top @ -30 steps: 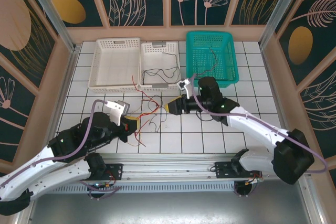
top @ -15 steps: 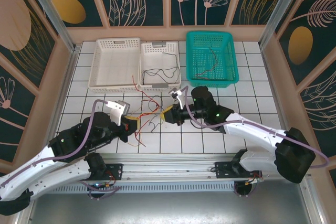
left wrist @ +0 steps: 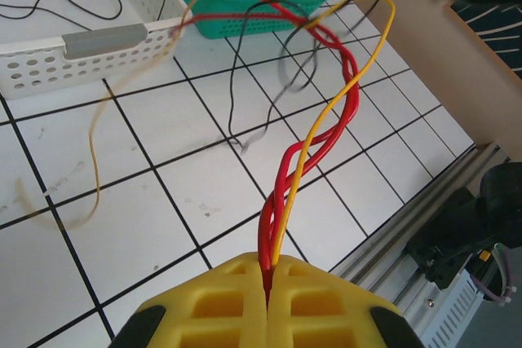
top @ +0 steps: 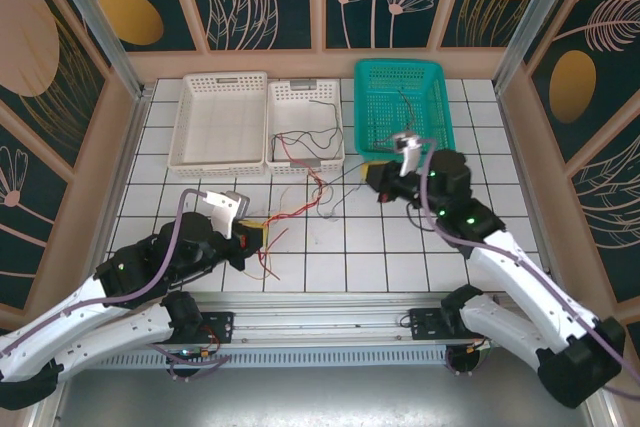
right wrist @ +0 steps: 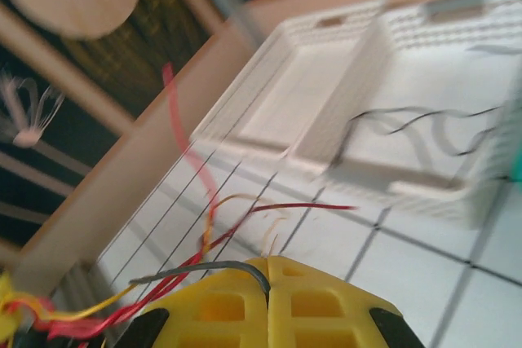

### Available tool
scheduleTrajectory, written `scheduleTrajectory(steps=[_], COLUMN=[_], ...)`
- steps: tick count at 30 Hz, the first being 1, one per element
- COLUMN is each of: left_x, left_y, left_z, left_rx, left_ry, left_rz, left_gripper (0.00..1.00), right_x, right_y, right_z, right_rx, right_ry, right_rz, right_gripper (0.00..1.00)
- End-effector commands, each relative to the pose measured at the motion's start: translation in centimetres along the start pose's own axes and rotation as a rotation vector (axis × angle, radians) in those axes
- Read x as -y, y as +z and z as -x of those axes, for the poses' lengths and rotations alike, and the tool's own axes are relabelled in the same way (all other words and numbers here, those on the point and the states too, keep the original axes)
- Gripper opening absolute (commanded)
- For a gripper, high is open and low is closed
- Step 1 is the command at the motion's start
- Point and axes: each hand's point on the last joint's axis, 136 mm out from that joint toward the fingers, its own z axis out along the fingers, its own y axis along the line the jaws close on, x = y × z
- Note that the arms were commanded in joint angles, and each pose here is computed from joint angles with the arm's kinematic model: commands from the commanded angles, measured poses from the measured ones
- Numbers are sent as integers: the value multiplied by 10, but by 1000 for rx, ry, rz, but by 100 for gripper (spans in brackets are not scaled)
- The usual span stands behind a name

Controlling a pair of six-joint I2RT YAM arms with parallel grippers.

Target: Untangle the cables

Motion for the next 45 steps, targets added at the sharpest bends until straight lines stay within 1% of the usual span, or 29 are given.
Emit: scheduleTrajectory(steps=[1, 6, 12, 17, 21, 25, 30, 34, 37, 39, 42, 45], left_x=[1, 1, 1, 2, 4, 4, 3, -3, -23, -42, -56, -53], left_y=[2, 4, 4, 4, 4, 8, 11, 9, 0, -13, -27, -17], left_z=[3, 2, 1, 1, 0, -4, -5, -2, 7, 18, 26, 21], left_rx=[10, 4, 1, -1, -6, -30, -49, -40, 5, 74, 131, 89], left_ry=[11, 12, 13, 15, 18, 28, 35, 27, -17, -67, -112, -101], left_rz=[-3, -1, -4, -6, -16, -18, -2, 37, 155, 268, 344, 333], left_gripper=[0, 0, 0, 0, 0, 0, 0, 0, 0, 0, 0, 0], right_x=[24, 43, 71, 77, 90, 102, 117, 130, 138, 139, 141, 142], right_y=[-30, -73, -118, -129, -156, -174, -191, -203, -210, -207, -197, -179], right_z=[39, 87, 122, 128, 137, 138, 134, 130, 125, 123, 117, 107], right_rx=[101, 241, 371, 424, 518, 574, 602, 615, 622, 612, 581, 516], right_ry=[67, 122, 200, 243, 259, 292, 320, 350, 378, 379, 377, 373], right_rz=[-150, -252, -374, -404, -529, -640, -772, -878, -936, -931, -889, -822], right_gripper=[0, 0, 0, 0, 0, 0, 0, 0, 0, 0, 0, 0])
